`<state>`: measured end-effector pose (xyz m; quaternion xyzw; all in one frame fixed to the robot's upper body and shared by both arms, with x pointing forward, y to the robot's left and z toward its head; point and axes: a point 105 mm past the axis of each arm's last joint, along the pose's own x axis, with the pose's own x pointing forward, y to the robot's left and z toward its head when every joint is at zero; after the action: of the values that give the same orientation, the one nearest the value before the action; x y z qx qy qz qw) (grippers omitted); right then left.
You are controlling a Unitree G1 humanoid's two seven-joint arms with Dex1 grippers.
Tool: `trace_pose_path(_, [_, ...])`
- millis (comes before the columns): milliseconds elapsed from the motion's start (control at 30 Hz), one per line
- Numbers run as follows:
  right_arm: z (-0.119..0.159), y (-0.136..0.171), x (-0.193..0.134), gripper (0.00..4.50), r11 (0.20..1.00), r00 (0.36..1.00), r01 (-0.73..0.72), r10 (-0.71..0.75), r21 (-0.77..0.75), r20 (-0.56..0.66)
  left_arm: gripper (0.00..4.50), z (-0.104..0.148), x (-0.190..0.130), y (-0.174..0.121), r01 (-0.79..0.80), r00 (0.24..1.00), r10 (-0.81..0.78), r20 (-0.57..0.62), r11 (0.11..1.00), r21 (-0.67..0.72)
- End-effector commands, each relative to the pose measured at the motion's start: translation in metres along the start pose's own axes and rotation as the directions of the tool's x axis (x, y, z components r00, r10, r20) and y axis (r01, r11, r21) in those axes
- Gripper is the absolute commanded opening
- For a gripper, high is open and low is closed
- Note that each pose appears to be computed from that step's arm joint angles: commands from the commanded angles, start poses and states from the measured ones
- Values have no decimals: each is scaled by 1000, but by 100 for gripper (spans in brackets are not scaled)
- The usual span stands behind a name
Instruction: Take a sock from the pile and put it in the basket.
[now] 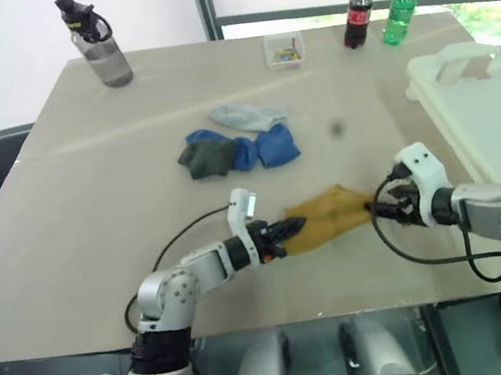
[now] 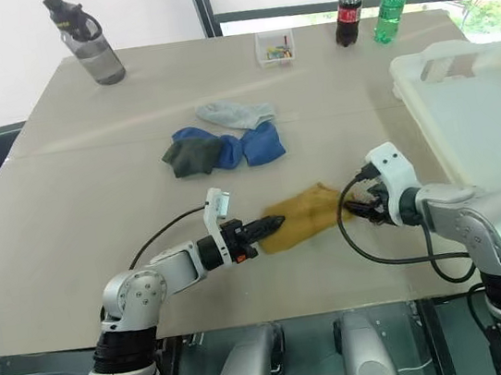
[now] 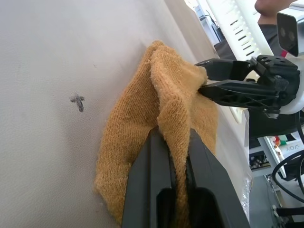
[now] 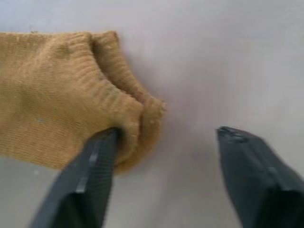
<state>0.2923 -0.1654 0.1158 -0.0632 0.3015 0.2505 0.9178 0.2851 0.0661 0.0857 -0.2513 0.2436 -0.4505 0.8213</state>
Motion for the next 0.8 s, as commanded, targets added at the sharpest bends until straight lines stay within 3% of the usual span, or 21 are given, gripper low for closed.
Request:
trace_pose_path(33, [27, 1, -19, 391, 996, 996, -7, 15, -83, 92, 0, -2, 0, 5, -18, 1000, 18, -3, 1000, -17])
trace_pose_path(167, [49, 32, -22, 391, 980, 972, -141, 164, -144, 168, 0, -3, 1, 5, -16, 1000, 16, -5, 1000, -18])
trace_pose_path(267, [47, 44, -16, 391, 972, 955, -215, 229, -94, 188, 0, -2, 1, 5, -16, 1000, 16, -8, 1000, -16])
trace_pose_path(600, [25, 46, 8, 391, 970, 950, -232, 242, -70, 199, 0, -3, -2, 5, -20, 1000, 20, -12, 1000, -14])
trace_pose_path(800, [47, 61, -7, 391, 935, 863, -341, 352, -98, 363, 0, -3, -3, 5, -23, 1000, 23, -16, 1000, -13])
